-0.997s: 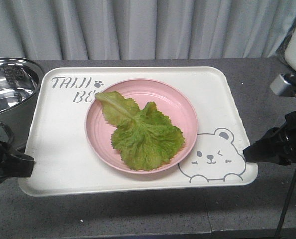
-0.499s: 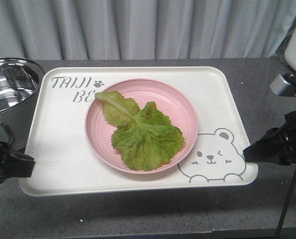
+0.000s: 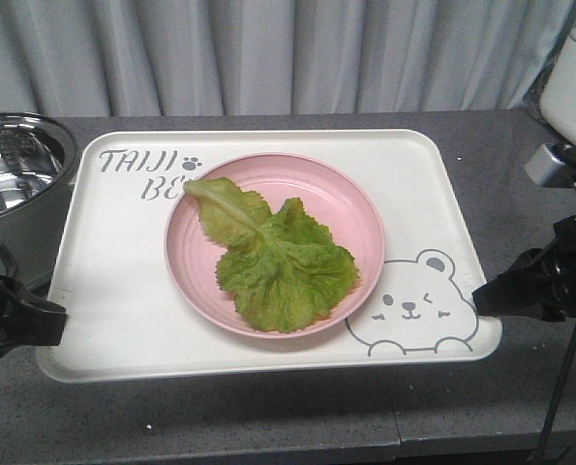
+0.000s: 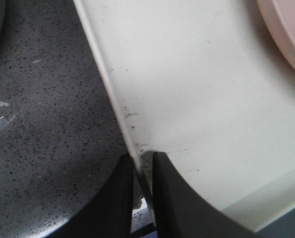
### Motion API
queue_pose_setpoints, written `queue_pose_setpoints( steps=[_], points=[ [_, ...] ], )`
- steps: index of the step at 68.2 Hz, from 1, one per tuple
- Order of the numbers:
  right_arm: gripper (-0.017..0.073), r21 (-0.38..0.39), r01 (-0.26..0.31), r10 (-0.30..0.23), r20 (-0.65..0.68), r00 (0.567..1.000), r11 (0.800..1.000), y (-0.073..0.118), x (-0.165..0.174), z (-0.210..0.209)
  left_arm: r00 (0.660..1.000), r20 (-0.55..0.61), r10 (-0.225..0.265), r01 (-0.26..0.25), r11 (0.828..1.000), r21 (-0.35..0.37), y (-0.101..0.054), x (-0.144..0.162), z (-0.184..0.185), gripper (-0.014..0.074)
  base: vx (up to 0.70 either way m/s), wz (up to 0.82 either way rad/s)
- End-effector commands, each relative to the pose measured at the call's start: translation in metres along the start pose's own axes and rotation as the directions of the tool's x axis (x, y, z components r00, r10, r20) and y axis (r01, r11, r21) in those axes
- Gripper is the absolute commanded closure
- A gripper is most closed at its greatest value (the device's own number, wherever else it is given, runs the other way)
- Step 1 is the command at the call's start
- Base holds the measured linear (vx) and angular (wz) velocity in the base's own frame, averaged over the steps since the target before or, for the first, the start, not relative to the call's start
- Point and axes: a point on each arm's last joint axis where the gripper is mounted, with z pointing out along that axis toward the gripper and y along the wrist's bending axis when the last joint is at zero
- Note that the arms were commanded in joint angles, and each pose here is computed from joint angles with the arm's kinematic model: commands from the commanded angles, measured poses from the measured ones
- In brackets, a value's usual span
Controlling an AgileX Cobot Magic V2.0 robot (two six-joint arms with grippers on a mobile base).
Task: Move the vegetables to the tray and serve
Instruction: 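Hold the tray level with both grippers while the base drives to the stove counter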
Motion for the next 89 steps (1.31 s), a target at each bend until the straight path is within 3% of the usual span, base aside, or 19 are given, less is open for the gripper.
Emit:
queue_pose_setpoints(
  steps=[1,89],
  points=[
    [0.0564,-0.08,0.044,-0.039,0.071,0.997,0.996,0.0167,-0.0065,-0.0112,0.994,0.104,0.016,-0.021,0.998,0.053,-0.009,-0.0104,-0.0106,0.0601,-0.03,-0.13],
    [0.0564,-0.08,0.044,-0.039,0.071,0.997,0.996,0.0167,-0.0065,-0.0112,0.995,0.103,0.016,-0.021,0.998,0.053,-0.009,-0.0103,-0.0106,0.0601,-0.05,-0.41]
  ],
)
